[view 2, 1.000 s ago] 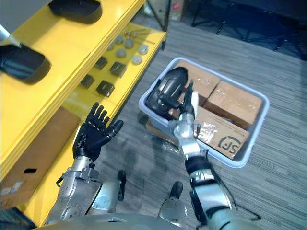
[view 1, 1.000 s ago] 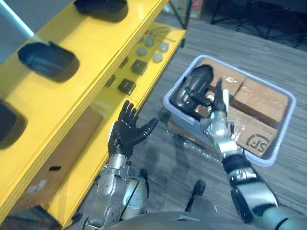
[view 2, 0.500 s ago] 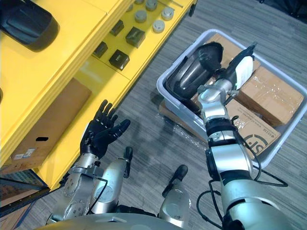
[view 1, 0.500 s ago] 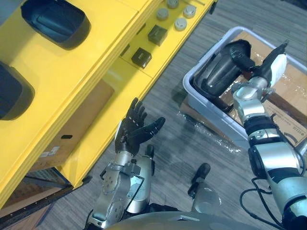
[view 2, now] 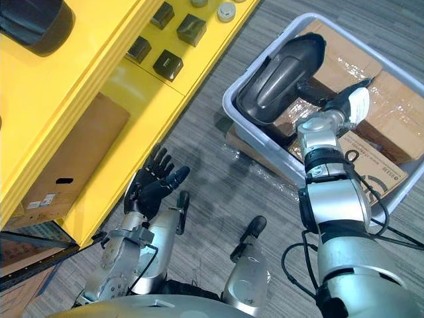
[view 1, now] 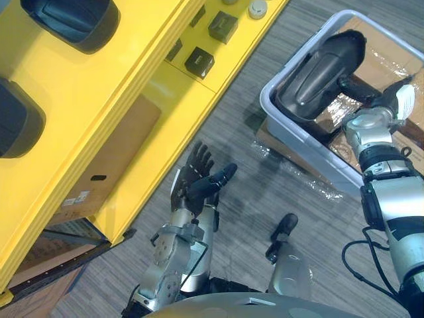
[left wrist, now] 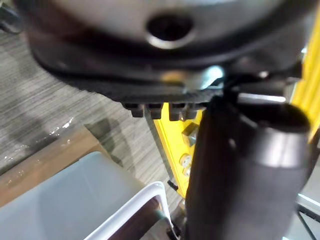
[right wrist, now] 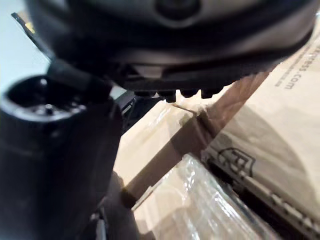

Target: Walk over and take three plastic housings, then place them on the shelf

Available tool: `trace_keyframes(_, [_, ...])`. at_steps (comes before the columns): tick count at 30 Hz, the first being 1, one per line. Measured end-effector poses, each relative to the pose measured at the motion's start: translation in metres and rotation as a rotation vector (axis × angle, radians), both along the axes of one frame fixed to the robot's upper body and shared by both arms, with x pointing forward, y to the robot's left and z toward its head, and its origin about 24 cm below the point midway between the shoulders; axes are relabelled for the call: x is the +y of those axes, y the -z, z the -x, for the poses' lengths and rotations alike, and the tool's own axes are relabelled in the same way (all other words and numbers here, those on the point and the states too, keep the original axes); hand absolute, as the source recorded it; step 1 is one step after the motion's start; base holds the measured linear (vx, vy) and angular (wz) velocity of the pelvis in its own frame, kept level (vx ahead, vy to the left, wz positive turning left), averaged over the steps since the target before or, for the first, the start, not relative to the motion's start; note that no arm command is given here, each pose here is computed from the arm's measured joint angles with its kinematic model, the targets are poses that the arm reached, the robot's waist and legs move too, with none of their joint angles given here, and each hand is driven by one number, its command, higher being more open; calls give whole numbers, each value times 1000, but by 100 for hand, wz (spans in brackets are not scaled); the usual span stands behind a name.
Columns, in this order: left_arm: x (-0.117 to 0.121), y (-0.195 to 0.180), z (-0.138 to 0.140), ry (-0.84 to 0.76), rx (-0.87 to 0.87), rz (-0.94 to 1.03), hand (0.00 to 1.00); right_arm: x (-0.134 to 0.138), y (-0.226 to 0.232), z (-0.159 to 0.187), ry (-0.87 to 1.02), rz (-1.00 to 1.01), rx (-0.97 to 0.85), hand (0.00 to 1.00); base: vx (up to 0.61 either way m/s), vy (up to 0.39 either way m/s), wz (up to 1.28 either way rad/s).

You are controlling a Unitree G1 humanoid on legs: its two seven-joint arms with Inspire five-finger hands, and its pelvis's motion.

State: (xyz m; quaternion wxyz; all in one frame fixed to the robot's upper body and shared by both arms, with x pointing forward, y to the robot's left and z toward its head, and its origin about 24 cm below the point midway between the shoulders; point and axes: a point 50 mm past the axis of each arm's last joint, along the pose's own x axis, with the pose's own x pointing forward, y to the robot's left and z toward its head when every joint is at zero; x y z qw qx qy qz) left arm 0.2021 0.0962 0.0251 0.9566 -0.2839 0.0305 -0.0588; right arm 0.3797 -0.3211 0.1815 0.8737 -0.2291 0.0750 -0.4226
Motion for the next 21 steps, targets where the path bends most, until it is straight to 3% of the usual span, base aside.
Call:
trace_keyframes(2, [1, 5, 0, -10, 25, -5, 100, 0, -4, -1, -13, 2, 20, 100, -5, 3, 5])
trace_keyframes(3, [1, 9, -1, -13, 42, -10, 100, -1, -6, -2, -20, 4, 28, 0, 0, 0, 0])
trace_keyframes(11, [8, 10, -8, -62, 45, -4, 100, -40, -26, 17, 63, 179, 146, 0, -21, -4, 7])
trace_keyframes(21, [20, 8, -9, -76, 23, -36, 100, -39, -19, 17, 32, 399, 474, 0, 3, -22, 2])
